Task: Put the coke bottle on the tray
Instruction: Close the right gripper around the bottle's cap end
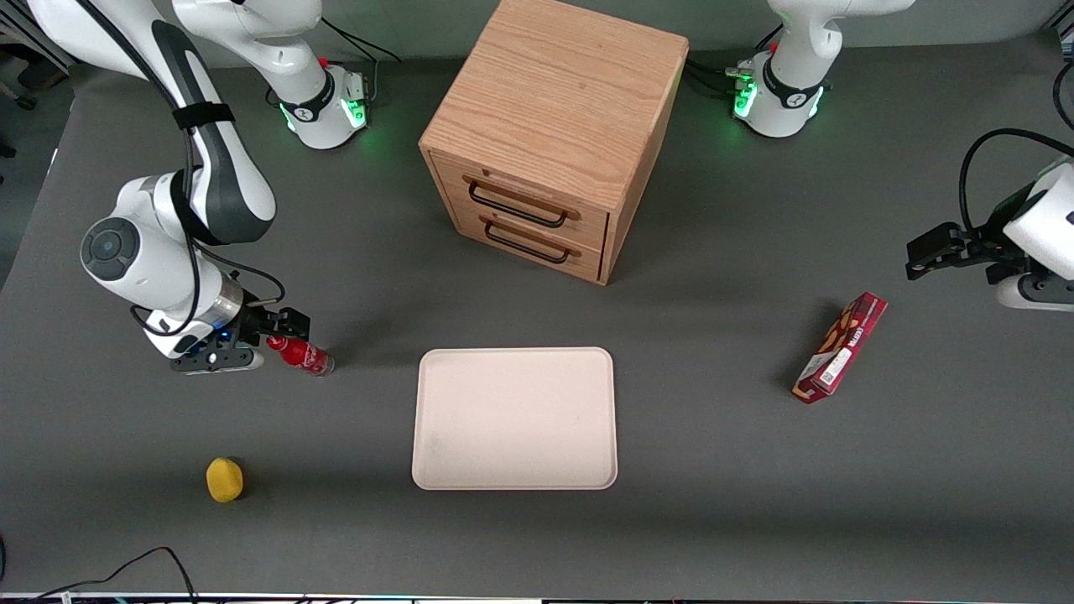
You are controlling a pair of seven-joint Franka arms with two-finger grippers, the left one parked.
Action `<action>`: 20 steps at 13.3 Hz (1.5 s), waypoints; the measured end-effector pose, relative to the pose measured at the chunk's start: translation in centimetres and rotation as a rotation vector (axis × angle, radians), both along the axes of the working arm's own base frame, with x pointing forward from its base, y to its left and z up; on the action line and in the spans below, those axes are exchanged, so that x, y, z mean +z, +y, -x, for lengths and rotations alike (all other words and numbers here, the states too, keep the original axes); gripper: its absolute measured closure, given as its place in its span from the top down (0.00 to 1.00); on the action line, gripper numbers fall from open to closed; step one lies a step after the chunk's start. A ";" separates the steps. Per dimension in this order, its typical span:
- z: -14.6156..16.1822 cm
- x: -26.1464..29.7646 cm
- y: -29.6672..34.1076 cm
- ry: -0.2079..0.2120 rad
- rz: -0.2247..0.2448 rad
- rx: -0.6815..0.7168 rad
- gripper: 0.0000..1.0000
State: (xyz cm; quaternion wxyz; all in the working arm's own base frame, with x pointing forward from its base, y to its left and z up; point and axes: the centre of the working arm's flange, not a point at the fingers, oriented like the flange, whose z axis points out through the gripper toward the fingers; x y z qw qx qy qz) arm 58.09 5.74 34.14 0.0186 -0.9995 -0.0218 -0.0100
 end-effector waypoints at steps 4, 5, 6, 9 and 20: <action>0.0 0.2 -1.0 -0.005 0.002 0.021 0.57; 0.0 0.1 -1.6 -0.004 0.002 0.023 0.56; 0.0 0.0 -1.9 -0.005 0.003 0.027 0.54; 0.1 0.0 -2.0 -0.011 0.003 0.031 0.31; -0.9 19.1 -0.1 0.100 0.009 0.014 0.31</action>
